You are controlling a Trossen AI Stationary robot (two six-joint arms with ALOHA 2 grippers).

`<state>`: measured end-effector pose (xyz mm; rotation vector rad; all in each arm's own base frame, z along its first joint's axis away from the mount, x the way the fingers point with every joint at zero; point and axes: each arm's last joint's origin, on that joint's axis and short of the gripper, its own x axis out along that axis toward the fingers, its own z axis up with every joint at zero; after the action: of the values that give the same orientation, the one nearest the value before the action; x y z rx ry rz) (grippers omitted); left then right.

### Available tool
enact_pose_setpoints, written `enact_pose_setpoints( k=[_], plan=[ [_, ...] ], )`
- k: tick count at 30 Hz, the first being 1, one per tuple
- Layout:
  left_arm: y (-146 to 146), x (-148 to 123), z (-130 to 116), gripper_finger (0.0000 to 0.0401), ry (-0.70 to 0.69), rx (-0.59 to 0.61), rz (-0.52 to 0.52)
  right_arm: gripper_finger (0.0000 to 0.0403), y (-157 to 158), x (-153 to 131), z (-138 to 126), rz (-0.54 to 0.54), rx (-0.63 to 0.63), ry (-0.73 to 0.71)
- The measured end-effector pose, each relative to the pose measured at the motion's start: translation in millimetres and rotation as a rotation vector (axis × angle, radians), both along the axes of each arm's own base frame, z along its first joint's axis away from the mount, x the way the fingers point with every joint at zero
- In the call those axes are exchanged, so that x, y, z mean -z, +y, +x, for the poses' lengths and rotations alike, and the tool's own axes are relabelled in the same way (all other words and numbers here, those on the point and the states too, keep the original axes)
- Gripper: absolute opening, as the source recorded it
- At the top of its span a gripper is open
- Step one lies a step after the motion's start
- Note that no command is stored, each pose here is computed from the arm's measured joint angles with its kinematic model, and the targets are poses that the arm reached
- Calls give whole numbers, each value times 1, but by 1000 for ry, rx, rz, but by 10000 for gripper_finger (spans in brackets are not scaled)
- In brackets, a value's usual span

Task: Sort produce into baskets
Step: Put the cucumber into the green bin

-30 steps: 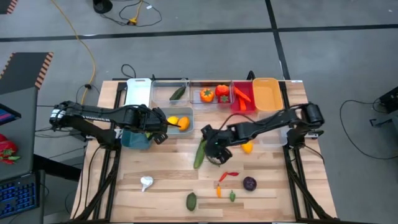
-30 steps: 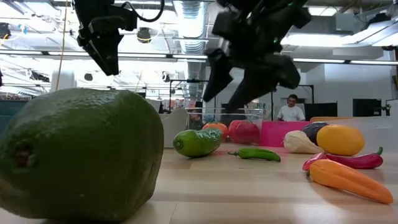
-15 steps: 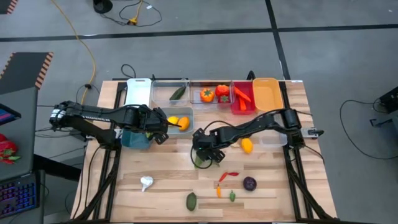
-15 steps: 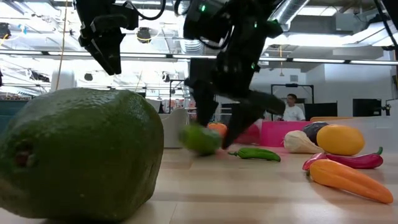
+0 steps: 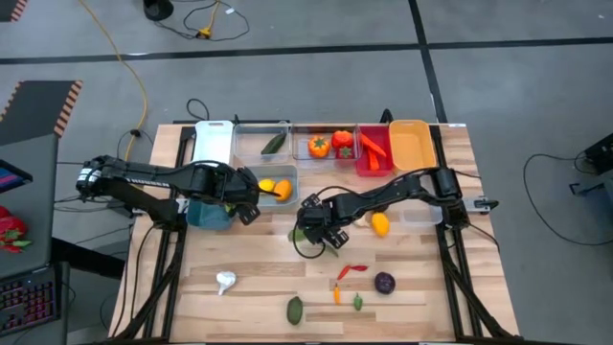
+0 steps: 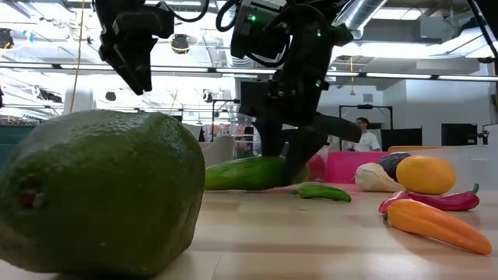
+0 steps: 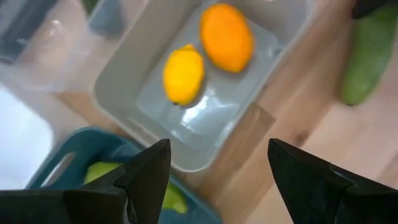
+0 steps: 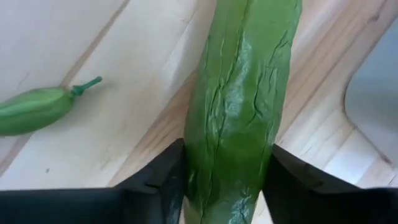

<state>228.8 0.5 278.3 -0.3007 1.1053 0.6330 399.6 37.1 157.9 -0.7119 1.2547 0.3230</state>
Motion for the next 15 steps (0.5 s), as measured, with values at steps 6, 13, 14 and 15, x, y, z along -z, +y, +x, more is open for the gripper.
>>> enact_pose_setpoints(
  k=[6, 13, 14, 15],
  plan=[
    [-10, -5, 14, 257, -119, 180, -25, 172, -1, -4, 0, 23, 73, -9],
    [-33, -16, 29, 257, -289, 425, -1, 202, 0, -29, 12, 84, 218, -95],
    [-36, -17, 30, 257, -297, 442, 2, 201, 1, -33, 14, 92, 232, -114],
    [-39, -17, 30, 257, -306, 457, 5, 199, 1, -37, 17, 99, 241, -129]
  ],
)
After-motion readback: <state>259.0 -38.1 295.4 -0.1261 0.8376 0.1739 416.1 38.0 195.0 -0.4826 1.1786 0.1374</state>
